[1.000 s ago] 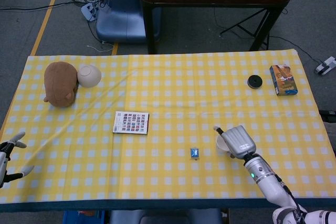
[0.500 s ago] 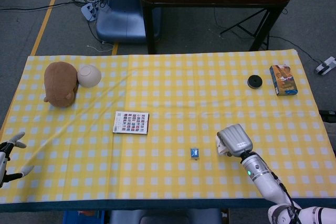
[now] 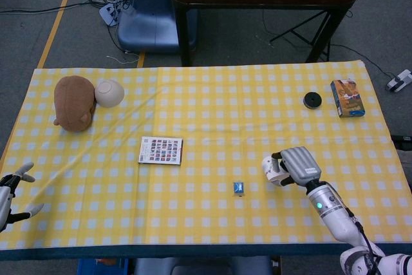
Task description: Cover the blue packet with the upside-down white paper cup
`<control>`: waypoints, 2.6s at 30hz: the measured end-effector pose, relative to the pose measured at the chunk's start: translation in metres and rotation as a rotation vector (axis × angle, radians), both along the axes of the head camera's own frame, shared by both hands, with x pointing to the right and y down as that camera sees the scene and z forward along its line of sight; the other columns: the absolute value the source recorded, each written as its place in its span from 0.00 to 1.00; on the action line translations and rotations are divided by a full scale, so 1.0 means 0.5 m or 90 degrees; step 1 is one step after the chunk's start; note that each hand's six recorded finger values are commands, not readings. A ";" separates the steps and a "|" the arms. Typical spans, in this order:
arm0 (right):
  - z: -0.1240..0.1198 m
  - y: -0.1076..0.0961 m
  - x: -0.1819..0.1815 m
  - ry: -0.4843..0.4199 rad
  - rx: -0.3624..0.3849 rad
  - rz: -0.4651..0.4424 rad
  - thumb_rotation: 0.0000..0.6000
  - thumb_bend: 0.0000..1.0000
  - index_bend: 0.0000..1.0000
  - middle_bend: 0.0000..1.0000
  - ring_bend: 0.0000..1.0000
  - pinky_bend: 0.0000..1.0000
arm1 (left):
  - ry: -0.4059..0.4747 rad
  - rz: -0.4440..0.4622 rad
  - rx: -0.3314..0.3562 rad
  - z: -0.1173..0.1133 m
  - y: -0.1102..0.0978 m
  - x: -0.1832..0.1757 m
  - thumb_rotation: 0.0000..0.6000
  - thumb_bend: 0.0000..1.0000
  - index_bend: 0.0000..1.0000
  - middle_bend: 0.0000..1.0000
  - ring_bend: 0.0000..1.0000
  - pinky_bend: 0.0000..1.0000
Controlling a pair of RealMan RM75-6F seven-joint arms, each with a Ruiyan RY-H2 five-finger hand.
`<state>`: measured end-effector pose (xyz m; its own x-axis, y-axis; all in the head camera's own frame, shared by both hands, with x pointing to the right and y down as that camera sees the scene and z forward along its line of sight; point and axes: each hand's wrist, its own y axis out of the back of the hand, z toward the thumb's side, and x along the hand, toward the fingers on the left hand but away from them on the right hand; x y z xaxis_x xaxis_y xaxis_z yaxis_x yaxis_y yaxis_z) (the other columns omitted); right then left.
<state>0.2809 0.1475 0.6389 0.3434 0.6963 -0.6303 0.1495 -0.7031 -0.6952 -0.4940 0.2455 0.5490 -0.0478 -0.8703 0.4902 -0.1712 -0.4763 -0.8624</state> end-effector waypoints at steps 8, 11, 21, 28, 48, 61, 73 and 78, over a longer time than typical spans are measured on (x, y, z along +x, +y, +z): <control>0.010 -0.012 0.032 -0.185 -0.077 0.141 1.00 0.00 0.60 1.00 0.99 1.00 | -0.002 0.002 -0.006 0.005 0.001 0.003 1.00 0.13 0.17 0.39 0.30 0.50; 0.017 -0.016 0.046 -0.249 -0.109 0.193 1.00 0.00 0.44 1.00 0.99 1.00 | -0.002 0.001 -0.006 0.004 0.000 0.002 1.00 0.13 0.17 0.39 0.30 0.50; 0.038 -0.017 0.099 -0.296 -0.163 0.228 1.00 0.00 0.00 0.99 0.95 1.00 | -0.001 0.000 -0.007 0.004 0.000 0.001 1.00 0.13 0.17 0.39 0.30 0.50; 0.018 -0.024 0.101 -0.271 -0.124 0.199 1.00 0.00 0.05 0.98 0.94 1.00 | 0.000 0.000 -0.007 0.004 0.000 0.002 1.00 0.13 0.17 0.39 0.30 0.50; -0.023 -0.073 0.018 0.170 0.125 -0.132 1.00 0.00 0.21 0.98 0.94 1.00 | 0.006 -0.007 -0.001 -0.003 -0.003 -0.004 1.00 0.13 0.17 0.39 0.30 0.50; 0.037 -0.073 -0.104 0.286 0.129 -0.301 1.00 0.00 0.23 0.98 0.94 1.00 | 0.008 -0.018 0.001 -0.007 -0.006 -0.014 1.00 0.13 0.17 0.39 0.30 0.50; 0.081 -0.057 -0.118 0.313 0.120 -0.333 1.00 0.00 0.25 0.98 0.94 1.00 | 0.009 -0.020 0.003 -0.010 -0.006 -0.016 1.00 0.13 0.17 0.39 0.30 0.50; 0.098 -0.053 -0.135 0.319 0.119 -0.345 1.00 0.00 0.26 0.99 0.94 1.00 | 0.010 -0.022 0.003 -0.010 -0.006 -0.018 1.00 0.13 0.17 0.39 0.30 0.50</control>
<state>0.2135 0.1212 0.6880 0.3719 0.6225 -0.6886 -0.5473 -0.4521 -0.7043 -0.5030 0.2424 0.5441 -0.0706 -0.8703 0.4874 -0.2014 -0.4661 -0.8615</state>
